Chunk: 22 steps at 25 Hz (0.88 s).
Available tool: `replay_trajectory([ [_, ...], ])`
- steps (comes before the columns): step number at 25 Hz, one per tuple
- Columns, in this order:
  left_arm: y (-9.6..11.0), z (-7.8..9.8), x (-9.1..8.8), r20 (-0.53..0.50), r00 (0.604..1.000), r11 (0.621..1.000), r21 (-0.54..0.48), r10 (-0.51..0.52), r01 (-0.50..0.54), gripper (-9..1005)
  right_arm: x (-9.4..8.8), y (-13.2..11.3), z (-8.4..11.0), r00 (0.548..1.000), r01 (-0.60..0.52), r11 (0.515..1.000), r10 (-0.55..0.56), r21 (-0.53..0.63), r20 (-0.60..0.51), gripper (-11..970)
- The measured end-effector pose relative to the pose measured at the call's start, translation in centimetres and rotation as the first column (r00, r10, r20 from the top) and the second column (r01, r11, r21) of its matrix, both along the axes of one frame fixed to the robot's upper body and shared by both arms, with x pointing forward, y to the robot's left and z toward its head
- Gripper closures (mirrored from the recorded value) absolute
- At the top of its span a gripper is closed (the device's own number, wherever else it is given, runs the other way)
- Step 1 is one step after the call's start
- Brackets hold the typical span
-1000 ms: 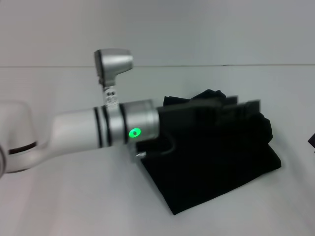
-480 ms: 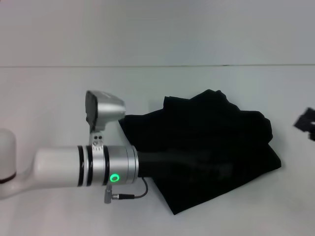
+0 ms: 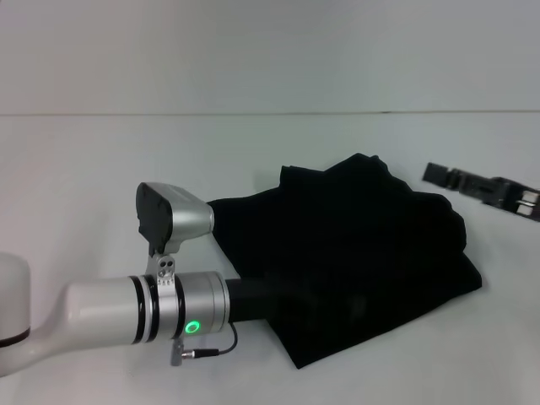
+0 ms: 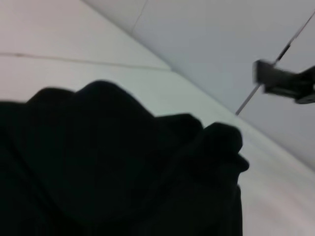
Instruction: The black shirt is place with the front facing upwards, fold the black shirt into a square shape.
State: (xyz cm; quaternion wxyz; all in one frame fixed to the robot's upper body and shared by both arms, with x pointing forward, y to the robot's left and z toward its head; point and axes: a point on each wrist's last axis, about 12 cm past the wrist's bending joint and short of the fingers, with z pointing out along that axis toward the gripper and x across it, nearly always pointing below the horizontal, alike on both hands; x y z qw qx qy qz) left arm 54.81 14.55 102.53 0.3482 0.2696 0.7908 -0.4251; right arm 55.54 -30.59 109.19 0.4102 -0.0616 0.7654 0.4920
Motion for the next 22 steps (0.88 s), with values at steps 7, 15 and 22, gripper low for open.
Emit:
replay_trajectory([
  [7,0.9,-0.5,-0.3,-0.022,1.000,1.000,0.017,0.009,-0.009,109,0.3,1.1,-1.2,0.991,-0.012,1.000,0.011,-0.005,-0.133,181],
  [15,2.6,-0.4,0.7,-0.021,0.998,0.996,0.055,0.066,-0.065,108,-0.5,1.8,-2.0,0.978,-0.053,0.999,0.054,0.007,-0.204,181],
  [22,5.5,0.1,1.7,-0.021,0.986,0.985,0.061,0.164,-0.163,109,-0.4,2.7,-2.2,0.977,-0.065,0.998,0.067,0.016,-0.203,182],
])
